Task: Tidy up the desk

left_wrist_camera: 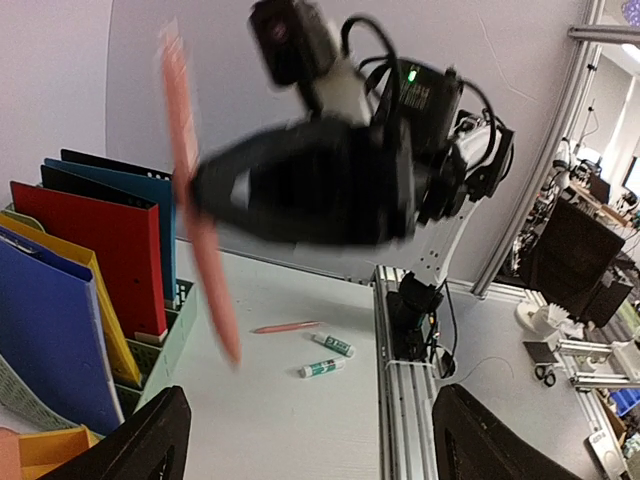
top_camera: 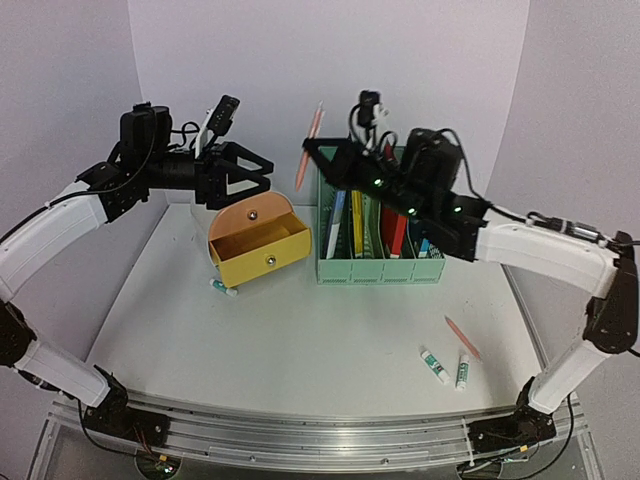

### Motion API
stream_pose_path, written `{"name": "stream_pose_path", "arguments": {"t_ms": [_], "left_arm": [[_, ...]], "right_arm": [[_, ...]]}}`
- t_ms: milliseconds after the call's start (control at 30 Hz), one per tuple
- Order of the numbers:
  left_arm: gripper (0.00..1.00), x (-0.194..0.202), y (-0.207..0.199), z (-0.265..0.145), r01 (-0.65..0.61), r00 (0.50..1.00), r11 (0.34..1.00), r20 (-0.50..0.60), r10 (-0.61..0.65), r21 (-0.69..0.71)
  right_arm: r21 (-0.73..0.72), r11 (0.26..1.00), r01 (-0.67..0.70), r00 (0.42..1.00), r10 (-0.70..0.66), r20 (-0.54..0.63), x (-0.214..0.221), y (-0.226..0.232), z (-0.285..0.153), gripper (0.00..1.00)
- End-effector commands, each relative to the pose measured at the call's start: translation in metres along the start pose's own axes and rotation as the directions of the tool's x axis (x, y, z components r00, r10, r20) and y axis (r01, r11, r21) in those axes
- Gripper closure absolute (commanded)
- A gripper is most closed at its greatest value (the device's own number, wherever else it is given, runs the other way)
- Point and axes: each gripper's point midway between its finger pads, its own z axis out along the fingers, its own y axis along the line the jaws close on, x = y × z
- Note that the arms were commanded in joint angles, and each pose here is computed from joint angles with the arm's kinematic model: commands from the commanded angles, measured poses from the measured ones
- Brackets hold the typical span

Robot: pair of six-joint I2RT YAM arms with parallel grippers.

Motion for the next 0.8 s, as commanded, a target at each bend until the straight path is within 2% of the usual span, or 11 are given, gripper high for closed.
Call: {"name": "stream_pose_path", "arguments": {"t_ms": [0, 167, 400, 633, 767], "left_arm": [[0.17, -0.027, -0.018, -0.003, -0.010, 0.998, 0.997, 0.057, 0.006, 0.072], [0.23, -0.015, 0.004, 0.001, 0.081, 0.997, 0.997, 0.020, -0.081, -0.012], [0.26, -0.024, 0.019, -0.006, 0.025, 0.999, 0.991, 0.047, -0.019, -0.129], [0.31, -0.006, 0.025, -0.002, 0.057, 0.998, 0.991, 0.009, -0.056, -0.122], [0.49, -0.015, 0.015, -0.002, 0.019, 1.000, 0.997, 0.022, -0.018, -0.072]], "right_arm": [[-0.227, 0.974, -0.017, 0.997, 0.033, 0.067, -0.014, 0.061, 0.012, 1.00], [-0.258, 0.966, -0.014, 0.997, 0.034, 0.073, -0.011, 0.074, 0.017, 1.00], [-0.240, 0.970, -0.029, 0.996, 0.049, 0.079, -0.012, 0.070, 0.011, 1.00], [-0.290, 0.957, -0.022, 0.993, 0.055, 0.104, -0.020, 0.083, 0.004, 1.00], [-0.288, 0.957, -0.032, 0.993, 0.062, 0.097, -0.016, 0.085, 0.006, 1.00]]}}
